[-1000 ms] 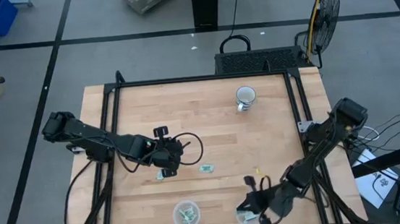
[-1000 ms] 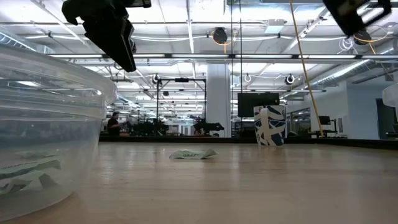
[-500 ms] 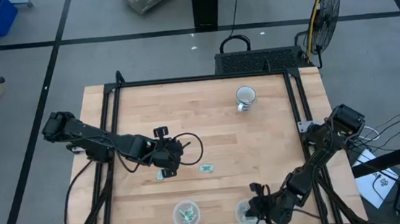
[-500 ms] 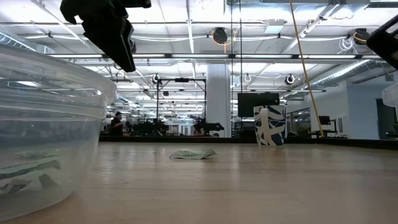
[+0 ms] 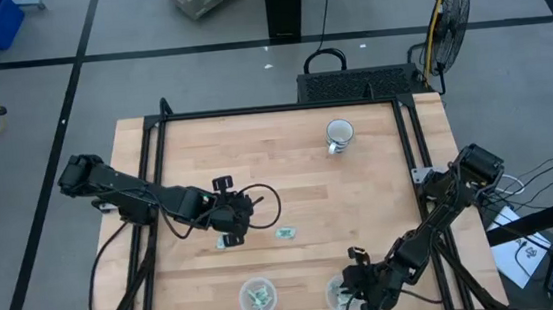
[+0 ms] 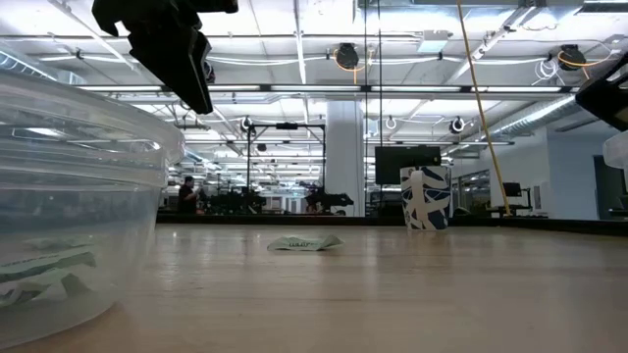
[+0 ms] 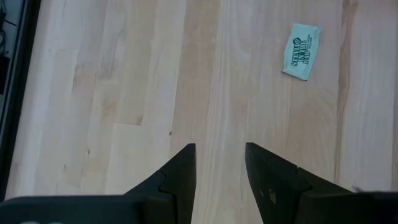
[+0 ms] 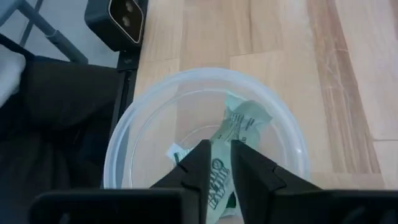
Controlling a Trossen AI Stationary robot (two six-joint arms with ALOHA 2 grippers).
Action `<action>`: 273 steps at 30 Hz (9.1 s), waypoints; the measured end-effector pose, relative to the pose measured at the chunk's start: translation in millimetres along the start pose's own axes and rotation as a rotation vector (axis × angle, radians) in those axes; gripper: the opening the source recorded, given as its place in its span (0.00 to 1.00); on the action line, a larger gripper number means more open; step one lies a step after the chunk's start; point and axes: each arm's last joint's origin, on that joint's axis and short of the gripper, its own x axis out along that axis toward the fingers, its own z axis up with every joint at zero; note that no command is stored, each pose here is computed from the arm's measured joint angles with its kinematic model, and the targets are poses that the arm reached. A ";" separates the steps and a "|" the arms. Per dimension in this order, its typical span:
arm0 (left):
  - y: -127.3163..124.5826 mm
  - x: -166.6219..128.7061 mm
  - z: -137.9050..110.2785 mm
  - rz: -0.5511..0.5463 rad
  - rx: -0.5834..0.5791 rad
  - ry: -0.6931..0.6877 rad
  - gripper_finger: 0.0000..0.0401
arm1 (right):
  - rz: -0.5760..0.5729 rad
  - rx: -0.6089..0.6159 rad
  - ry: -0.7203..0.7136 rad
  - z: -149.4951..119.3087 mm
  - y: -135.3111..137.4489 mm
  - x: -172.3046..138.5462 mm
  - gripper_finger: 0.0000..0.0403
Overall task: Pick and place Stevia / Truvia into bins
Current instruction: Put the white stevia packet into the right transparent container, then put the white stevia packet into the left transparent container, then put the white stevia packet into the right transparent container
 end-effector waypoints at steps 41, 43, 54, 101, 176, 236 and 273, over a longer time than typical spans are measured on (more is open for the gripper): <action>-3.4 67.1 -125.0 -0.459 -0.375 0.271 0.36 | -0.465 -0.329 -0.296 61.4 -113.6 -16.1 0.17; -4.0 68.6 -126.0 -0.473 -0.382 0.261 0.36 | -0.469 -0.324 -0.297 60.3 -116.3 -15.4 0.17; -2.2 70.6 -122.2 -0.442 -0.399 0.205 0.36 | -0.457 -0.357 -0.368 59.5 -118.7 -14.7 0.17; -10.0 63.7 -95.2 -0.471 -0.297 -0.023 0.01 | -0.416 -0.443 -0.397 69.4 -123.2 -15.2 0.17; -97.4 23.2 -21.5 -0.708 -0.036 -0.627 0.01 | -0.231 -0.411 -0.370 77.2 -136.8 -12.8 0.17; -126.2 52.3 -47.0 -0.815 0.175 -0.416 0.01 | 0.104 -0.354 -0.243 66.8 -119.9 -24.6 0.17; -57.5 -29.1 -6.9 -0.713 0.082 -0.710 0.22 | -0.013 -0.476 -0.341 80.8 -143.3 -9.4 0.18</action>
